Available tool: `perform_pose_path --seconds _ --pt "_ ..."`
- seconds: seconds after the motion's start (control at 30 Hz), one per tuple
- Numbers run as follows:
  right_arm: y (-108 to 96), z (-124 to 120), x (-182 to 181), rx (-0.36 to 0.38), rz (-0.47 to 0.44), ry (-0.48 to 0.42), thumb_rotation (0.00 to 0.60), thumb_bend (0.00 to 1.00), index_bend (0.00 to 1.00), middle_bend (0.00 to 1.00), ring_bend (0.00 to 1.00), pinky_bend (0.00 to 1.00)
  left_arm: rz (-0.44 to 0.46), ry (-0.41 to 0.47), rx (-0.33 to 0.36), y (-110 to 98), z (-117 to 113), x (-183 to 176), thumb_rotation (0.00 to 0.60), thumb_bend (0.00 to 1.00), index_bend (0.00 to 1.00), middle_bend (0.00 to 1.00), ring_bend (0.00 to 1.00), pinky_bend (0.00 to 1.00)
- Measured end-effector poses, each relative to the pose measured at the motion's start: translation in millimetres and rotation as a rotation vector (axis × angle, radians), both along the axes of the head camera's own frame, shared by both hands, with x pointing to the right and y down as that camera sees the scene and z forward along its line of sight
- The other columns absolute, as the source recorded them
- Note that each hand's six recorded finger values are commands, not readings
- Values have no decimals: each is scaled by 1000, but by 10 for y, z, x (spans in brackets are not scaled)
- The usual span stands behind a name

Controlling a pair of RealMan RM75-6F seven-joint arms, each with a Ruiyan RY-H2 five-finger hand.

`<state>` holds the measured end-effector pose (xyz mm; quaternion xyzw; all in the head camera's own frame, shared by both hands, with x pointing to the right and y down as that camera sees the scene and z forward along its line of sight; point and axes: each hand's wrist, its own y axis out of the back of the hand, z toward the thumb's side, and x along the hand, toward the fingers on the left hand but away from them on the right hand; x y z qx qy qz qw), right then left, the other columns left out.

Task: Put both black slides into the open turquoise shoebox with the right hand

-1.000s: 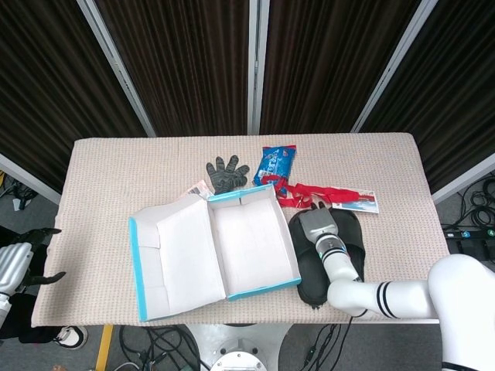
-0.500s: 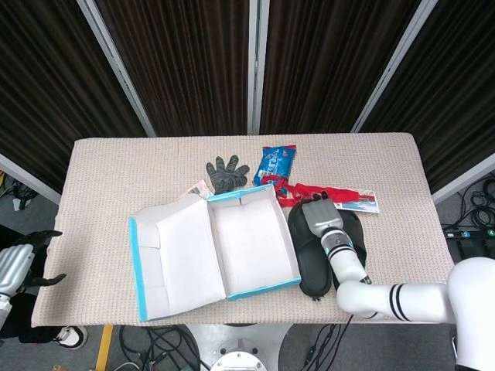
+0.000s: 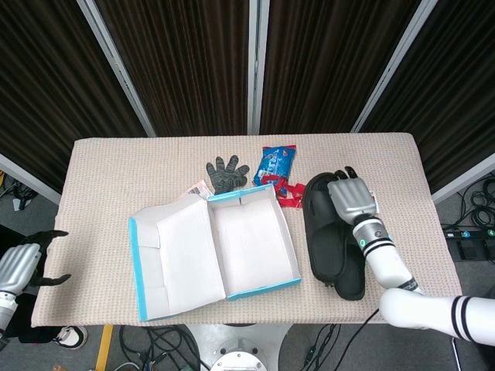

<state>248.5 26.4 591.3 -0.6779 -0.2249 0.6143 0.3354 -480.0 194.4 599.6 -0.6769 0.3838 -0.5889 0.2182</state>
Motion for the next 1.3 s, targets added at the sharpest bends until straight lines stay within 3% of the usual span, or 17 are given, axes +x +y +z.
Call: perform_pose_path --seconds 0.2,0.37,0.63,0.8,0.97,1.3 --pt "-61 -275 -114 41 26 -157 600 149 536 530 152 50 4 -1 7 -13 -12 28 600 131 204 214 149 189" --pt "-65 -336 -291 55 46 -332 600 141 536 530 152 78 2 3 15 -17 -30 31 600 121 204 214 149 189" --pt "10 -91 -690 9 129 -704 600 113 538 530 152 125 -5 1 38 -48 -62 -2 600 121 204 214 149 189" --pt "70 159 -913 -12 179 -855 600 102 542 530 154 140 -8 3 47 -48 -72 -18 600 121 204 214 149 189" --pt "77 361 -1018 -27 219 -938 600 79 552 530 177 164 -14 12 57 -49 -71 -45 600 119 204 214 149 189" --pt "167 768 -1197 -188 285 -977 600 63 552 530 177 174 -19 17 60 -33 -36 -84 600 120 204 214 149 189"
